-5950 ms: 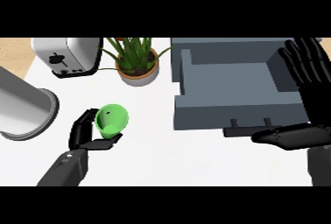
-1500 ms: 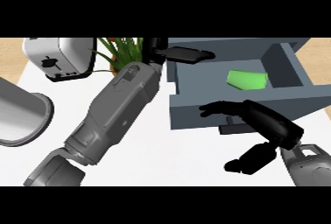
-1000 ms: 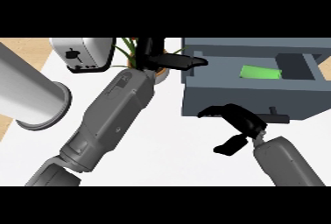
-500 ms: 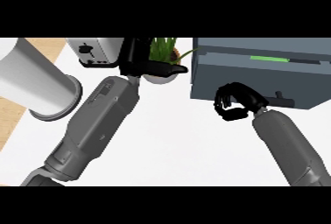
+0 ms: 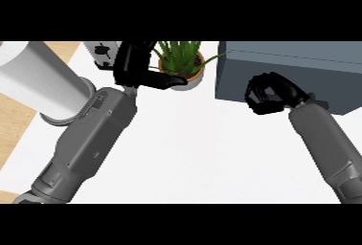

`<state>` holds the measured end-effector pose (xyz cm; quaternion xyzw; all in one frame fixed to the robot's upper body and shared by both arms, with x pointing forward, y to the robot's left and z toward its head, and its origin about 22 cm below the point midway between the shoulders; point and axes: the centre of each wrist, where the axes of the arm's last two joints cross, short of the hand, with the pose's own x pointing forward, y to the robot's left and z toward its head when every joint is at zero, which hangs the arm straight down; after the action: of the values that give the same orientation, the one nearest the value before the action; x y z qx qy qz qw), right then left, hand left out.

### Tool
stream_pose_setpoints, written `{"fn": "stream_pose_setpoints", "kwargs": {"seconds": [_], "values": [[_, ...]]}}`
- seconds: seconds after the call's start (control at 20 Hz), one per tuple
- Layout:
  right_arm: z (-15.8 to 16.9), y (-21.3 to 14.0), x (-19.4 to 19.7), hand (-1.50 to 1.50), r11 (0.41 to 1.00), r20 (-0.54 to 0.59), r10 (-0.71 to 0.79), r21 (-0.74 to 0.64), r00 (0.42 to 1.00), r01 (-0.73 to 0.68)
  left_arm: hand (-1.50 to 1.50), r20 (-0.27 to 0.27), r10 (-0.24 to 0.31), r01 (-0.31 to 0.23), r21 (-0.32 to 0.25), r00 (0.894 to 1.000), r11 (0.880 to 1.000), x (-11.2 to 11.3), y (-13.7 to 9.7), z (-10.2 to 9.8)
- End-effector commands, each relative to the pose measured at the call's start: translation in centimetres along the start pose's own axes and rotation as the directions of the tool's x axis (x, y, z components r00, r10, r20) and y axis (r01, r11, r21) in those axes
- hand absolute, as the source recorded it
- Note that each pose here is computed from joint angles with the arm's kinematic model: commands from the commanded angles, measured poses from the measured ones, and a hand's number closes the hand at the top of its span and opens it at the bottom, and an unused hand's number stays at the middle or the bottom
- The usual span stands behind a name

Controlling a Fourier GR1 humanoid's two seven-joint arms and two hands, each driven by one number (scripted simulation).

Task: Pick up the cup, place it into the drawer and close the drawer

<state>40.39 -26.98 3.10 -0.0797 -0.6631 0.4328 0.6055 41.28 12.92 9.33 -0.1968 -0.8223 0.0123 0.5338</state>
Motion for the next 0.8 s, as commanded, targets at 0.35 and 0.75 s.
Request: {"fn": "stream_pose_setpoints", "kwargs": {"seconds": [0.35, 0.75], "values": [[0.2, -9.6, 3.1, 1.5, 0.978, -0.004, 0.011, -0.206, 1.0, -0.012, -1.5, -0.061, -0.007, 0.007, 0.005, 0.998, 1.0, -0.1, 3.0, 1.7], [1.9, -11.1, 2.7, 1.5, 0.977, 0.02, -0.042, -0.209, 0.999, 0.046, -1.5, -0.062, 0.022, -0.022, -0.007, 0.998, 1.0, -0.5, 3.1, 2.6]]}}
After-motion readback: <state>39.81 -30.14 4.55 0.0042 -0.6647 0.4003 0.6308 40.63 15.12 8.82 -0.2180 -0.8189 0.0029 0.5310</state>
